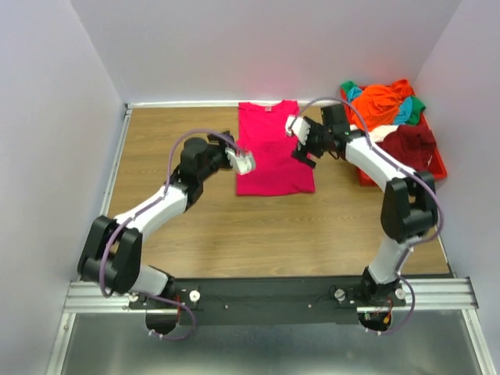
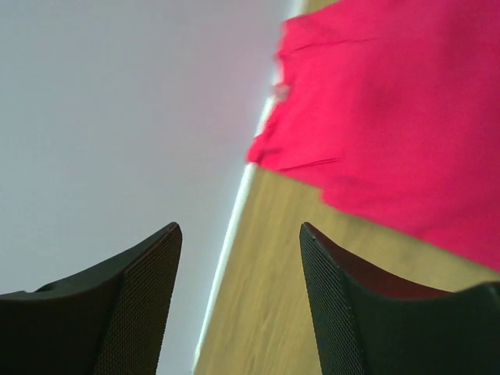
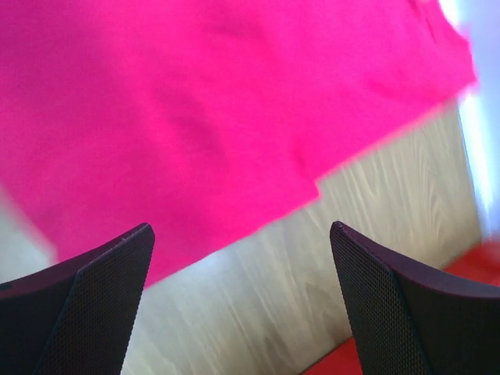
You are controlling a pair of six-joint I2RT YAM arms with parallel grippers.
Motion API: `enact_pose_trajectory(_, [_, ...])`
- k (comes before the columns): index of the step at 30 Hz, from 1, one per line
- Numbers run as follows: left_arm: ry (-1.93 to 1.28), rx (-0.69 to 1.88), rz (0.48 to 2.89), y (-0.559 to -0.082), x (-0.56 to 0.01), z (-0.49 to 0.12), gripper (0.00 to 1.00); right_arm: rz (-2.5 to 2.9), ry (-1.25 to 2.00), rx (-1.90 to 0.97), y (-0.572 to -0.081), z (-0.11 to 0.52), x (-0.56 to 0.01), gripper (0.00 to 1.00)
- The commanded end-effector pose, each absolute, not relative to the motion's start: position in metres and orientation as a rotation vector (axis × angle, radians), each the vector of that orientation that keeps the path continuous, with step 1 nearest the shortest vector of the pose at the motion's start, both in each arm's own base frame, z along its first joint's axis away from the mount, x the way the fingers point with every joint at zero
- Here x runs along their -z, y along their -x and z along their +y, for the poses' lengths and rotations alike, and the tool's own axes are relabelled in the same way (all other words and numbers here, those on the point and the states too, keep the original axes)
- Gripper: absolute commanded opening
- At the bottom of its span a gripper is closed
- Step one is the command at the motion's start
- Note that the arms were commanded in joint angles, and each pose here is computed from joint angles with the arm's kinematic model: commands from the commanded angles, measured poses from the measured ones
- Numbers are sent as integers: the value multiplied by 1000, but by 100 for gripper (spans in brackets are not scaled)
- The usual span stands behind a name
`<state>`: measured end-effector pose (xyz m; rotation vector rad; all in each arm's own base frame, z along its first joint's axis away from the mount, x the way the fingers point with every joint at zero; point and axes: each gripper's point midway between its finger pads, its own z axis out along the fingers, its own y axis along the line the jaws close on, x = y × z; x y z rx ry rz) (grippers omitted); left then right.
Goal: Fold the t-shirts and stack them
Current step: Fold the tshirt
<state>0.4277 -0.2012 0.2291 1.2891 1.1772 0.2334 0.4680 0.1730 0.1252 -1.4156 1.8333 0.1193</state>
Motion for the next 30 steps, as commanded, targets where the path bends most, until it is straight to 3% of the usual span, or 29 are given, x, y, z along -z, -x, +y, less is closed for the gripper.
enact_pose_trajectory(1, [-1616, -29, 997, -353, -163, -233, 68, 1578, 1856, -315, -387, 187, -92, 98])
enact_pose_trajectory(9, [-1685, 31, 1048, -335, -117, -243, 65, 1728, 1904, -317, -360, 174, -53, 77])
enact_pose_trajectory(21, [-1845, -10, 1083, -339, -74, -259, 64, 1792, 1946, -231, -358, 162, -26, 78])
enact_pose_trajectory(30, [-1928, -45, 1153, -346, -47, -254, 62, 1830, 1924, -164, -373, 162, -13, 69])
